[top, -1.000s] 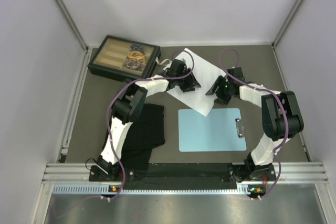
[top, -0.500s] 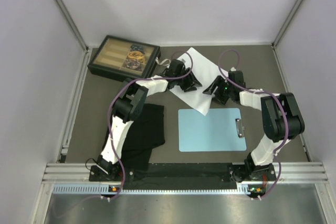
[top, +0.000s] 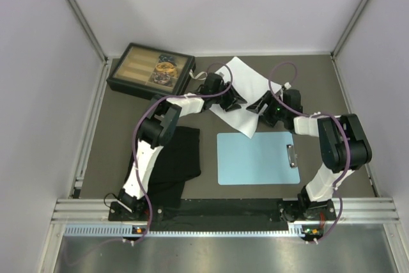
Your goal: Put the files into the folder
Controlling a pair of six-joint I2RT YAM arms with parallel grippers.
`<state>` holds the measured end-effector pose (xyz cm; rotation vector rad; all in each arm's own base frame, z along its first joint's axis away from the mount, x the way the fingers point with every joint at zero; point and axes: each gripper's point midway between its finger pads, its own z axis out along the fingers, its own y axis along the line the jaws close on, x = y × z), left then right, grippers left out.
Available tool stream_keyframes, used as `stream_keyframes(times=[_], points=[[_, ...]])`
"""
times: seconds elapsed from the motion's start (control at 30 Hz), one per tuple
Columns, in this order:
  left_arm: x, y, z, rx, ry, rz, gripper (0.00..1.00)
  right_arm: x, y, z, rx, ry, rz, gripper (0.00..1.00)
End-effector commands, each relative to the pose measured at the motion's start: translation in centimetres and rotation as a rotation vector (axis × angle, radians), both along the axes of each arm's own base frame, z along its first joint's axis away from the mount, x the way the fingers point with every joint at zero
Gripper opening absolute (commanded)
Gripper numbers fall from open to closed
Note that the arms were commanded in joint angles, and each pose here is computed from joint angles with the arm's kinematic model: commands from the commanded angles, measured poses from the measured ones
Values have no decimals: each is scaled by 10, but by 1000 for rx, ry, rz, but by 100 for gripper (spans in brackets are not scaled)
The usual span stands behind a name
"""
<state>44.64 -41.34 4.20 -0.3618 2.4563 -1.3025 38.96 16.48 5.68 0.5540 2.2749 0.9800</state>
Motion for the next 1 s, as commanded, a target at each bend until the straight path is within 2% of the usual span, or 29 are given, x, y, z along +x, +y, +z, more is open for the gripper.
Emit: stream_keyframes(times=[0.0,0.13,0.53,0.7,0.87,0.97], points=[[-10,22,-77,97,148,88,48,15,1,30,135,-129,-16,78],[-4,18,-81,58,173,104,48,15,1,31,202,-153,-30,79],[18,15,-74,23,162,138,47,1,-5,14,175,-126,-49,77],[20,15,-70,41,140,123,47,1,-20,10,124,-43,-140,69],[20,15,-64,54,121,111,47,-2,-27,10,210,-2,-226,59],[20,14,-61,58,110,101,47,2,-28,15,225,-11,-244,58]])
